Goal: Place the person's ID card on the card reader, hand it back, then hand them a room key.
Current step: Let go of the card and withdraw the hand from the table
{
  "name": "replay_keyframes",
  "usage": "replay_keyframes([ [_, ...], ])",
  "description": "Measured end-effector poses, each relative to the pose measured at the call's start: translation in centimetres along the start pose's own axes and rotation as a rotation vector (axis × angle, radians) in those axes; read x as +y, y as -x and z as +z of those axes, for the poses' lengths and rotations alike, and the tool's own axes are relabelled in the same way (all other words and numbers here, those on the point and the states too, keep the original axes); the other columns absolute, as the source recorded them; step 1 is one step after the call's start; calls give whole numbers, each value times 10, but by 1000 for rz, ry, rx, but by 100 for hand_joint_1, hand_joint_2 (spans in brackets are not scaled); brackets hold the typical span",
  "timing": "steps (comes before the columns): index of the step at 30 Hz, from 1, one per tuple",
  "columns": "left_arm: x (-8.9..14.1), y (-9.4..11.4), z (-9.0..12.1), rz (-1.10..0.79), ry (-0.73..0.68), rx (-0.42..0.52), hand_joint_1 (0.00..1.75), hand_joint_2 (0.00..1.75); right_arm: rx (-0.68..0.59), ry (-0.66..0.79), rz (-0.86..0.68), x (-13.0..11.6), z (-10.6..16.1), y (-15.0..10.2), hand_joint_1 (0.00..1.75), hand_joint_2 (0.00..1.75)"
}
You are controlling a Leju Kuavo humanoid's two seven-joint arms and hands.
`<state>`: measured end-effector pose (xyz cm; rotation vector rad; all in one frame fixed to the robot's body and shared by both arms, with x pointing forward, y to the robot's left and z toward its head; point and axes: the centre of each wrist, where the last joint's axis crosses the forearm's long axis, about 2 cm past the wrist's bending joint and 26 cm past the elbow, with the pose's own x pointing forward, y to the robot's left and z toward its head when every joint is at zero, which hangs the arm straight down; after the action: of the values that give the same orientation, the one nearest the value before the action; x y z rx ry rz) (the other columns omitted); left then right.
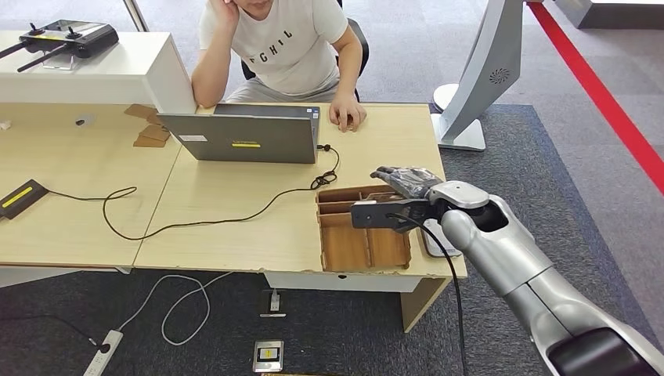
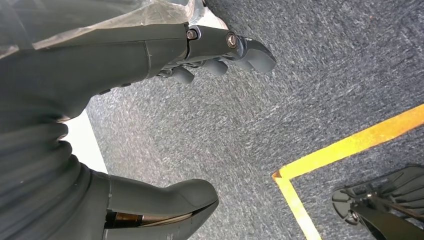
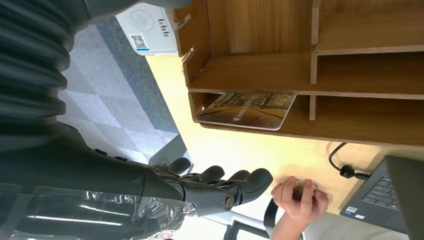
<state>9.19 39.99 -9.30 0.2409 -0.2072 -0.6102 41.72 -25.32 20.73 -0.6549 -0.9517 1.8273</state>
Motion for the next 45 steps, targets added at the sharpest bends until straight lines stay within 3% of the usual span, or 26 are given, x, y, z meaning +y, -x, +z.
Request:
replay_keyframes([
  [34, -1, -1, 0, 14, 2, -1, 0, 175, 6, -3, -8, -4, -17, 2, 0, 175],
  [35, -1, -1, 0, 14, 2, -1, 0, 175, 6, -4, -8, -4, -17, 2, 4, 175],
  [36, -1, -1, 0, 14, 2, -1, 0, 175, 7, -5, -9, -4, -18, 2, 38, 175],
  [39, -1, -1, 0, 14, 2, 0, 0, 175, 8, -7, -10, -4, -18, 2, 163, 175],
  [41, -1, -1, 0, 14, 2, 2, 0, 175, 11, -2, -9, -4, -19, 2, 175, 175],
  [45, -1, -1, 0, 15, 2, 3, 0, 175, 18, 14, -1, -4, -19, 4, 175, 175],
])
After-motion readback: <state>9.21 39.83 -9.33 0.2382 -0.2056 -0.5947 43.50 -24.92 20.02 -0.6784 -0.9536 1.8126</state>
